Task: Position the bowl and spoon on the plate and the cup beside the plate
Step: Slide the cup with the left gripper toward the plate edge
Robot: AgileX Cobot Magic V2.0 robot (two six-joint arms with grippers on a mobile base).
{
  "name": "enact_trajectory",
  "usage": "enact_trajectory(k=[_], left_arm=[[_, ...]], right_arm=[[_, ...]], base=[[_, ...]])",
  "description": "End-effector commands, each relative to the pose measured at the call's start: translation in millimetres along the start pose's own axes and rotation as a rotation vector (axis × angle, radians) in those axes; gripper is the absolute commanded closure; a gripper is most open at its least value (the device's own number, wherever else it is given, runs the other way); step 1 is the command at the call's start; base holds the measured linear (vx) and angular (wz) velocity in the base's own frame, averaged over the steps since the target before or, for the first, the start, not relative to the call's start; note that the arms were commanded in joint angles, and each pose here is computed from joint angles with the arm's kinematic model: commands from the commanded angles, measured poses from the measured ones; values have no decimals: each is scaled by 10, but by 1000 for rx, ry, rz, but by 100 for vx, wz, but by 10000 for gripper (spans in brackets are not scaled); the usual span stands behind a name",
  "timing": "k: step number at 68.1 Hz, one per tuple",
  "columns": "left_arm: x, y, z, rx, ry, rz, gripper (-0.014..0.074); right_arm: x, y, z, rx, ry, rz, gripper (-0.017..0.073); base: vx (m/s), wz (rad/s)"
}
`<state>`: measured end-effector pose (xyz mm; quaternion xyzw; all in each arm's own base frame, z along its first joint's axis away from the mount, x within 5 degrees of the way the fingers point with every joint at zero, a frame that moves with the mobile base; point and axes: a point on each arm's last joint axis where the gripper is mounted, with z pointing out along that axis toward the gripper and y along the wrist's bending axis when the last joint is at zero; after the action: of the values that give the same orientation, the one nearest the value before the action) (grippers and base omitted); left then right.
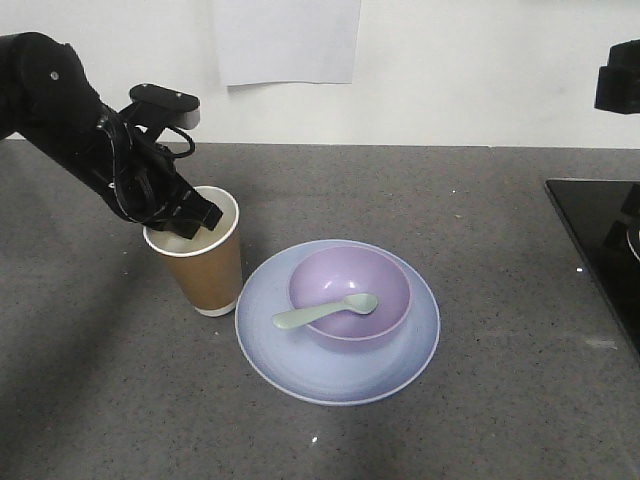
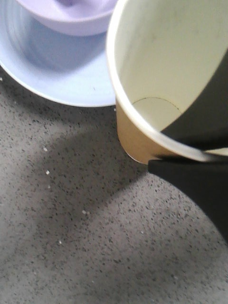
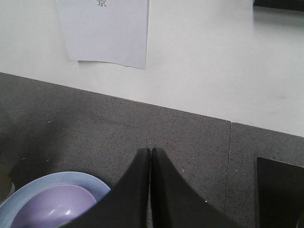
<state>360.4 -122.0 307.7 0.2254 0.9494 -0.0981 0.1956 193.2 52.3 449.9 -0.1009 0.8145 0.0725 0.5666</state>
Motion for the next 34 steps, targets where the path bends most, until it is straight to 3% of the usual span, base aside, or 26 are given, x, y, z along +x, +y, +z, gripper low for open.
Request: enact_trajectory(k=[1,34], left_arm=[[-61,-25,-246,-44,-93,-26,598],[-56,-62,-244,-6,-88,-48,593]], right_arm=[[-132,2,-74,-2,-99,-5,562],[-132,5,-74,-5,-99,-1,562]], base=[[0,0],[0,0]])
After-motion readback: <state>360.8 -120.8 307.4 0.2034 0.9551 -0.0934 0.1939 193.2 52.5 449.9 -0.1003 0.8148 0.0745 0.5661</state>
